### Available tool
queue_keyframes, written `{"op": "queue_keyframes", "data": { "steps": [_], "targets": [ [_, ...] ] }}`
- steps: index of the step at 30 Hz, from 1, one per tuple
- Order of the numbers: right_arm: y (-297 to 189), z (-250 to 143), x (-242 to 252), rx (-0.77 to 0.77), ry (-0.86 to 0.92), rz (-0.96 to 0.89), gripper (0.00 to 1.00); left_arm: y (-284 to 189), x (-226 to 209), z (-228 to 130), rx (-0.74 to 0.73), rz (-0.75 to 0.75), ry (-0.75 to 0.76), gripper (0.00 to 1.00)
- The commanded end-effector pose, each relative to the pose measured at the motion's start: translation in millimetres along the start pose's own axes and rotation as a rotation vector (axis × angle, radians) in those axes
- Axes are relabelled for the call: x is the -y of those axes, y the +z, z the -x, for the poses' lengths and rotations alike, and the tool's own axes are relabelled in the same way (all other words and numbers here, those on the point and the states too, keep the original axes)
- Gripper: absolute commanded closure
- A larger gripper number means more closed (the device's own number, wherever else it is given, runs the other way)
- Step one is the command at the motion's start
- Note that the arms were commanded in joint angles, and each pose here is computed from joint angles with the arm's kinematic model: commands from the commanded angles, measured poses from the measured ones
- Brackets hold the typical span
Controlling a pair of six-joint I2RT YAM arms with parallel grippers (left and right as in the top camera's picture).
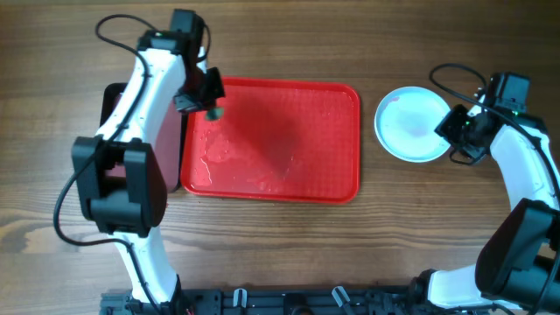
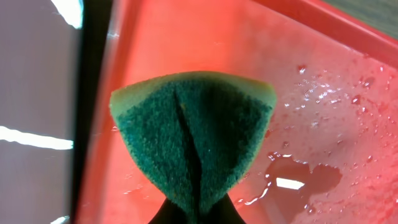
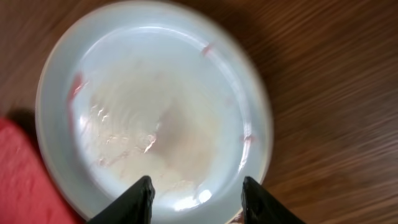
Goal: Clean dirty plates on tray and stack at the side
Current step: 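Lift the third plate with right gripper and stack it on the right plates, then lower the sponge onto the maroon tray and open the left gripper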
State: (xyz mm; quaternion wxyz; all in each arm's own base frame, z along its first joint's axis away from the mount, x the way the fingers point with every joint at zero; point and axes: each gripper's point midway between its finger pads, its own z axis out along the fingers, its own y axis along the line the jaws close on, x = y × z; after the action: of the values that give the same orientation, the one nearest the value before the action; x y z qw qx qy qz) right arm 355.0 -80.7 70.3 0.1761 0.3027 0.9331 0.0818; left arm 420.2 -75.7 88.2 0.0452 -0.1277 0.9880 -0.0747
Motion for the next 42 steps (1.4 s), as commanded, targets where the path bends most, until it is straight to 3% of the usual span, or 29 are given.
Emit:
{"op": "queue_keyframes", "data": {
  "steps": [1,7,11,14,19,21,23,24,25,31,35,42],
  "targets": [
    [-19.9,5.7,-52.9,0.001,-0.161,0.118,0.53,-61.1,-21.6,14.1,0.108,-0.01,0.041,0.96],
    [-30.7,-6.8,-94.1,-0.013,-0.279,0.154,0.5,-68.7,-95.9,-2.7,0.021,0.242,0.119,0.96],
    [-28.3,-20.1,-103.0,-0.026,-0.334,0.117,0.46,-52.0,-119.2,-7.1,-0.025,0.251,0.173,0.96],
    [-27.3,-20.1,-101.6,-0.012,-0.392,0.083,0.35,-31.2,-132.5,-7.5,-0.027,0.252,0.176,0.96],
    [-27.2,-21.5,-100.0,-0.018,-0.398,0.077,0.34,7.4,-144.4,-8.1,0.005,0.251,0.16,0.96],
    [-27.2,-22.7,-99.1,-0.024,-0.398,0.074,0.34,19.3,-146.5,-9.8,0.015,0.25,0.16,0.89],
    [-27.2,-23.4,-98.7,-0.027,-0.398,0.073,0.34,26.7,-148.1,-12.7,0.015,0.25,0.16,0.68],
    [-27.2,-23.5,-98.6,-0.028,-0.398,0.073,0.34,28.1,-148.5,-13.8,0.013,0.25,0.16,0.42],
    [-27.2,-23.7,-98.4,-0.028,-0.398,0.073,0.34,28.3,-148.5,-14.0,0.012,0.25,0.16,0.01],
    [-28.6,-28.7,-105.7,-0.05,-0.397,0.12,0.36,16.7,-145.6,-7.6,0.036,0.248,0.145,0.0],
    [-44.4,-29.2,-118.8,-0.044,-0.404,0.187,0.38,-34.7,-134.2,3.5,0.112,0.232,0.133,0.0],
    [-122.0,-17.5,-138.6,0.128,-0.462,0.287,0.39,-114.0,-78.0,-6.6,0.266,-0.045,0.174,0.0]
  ]
}}
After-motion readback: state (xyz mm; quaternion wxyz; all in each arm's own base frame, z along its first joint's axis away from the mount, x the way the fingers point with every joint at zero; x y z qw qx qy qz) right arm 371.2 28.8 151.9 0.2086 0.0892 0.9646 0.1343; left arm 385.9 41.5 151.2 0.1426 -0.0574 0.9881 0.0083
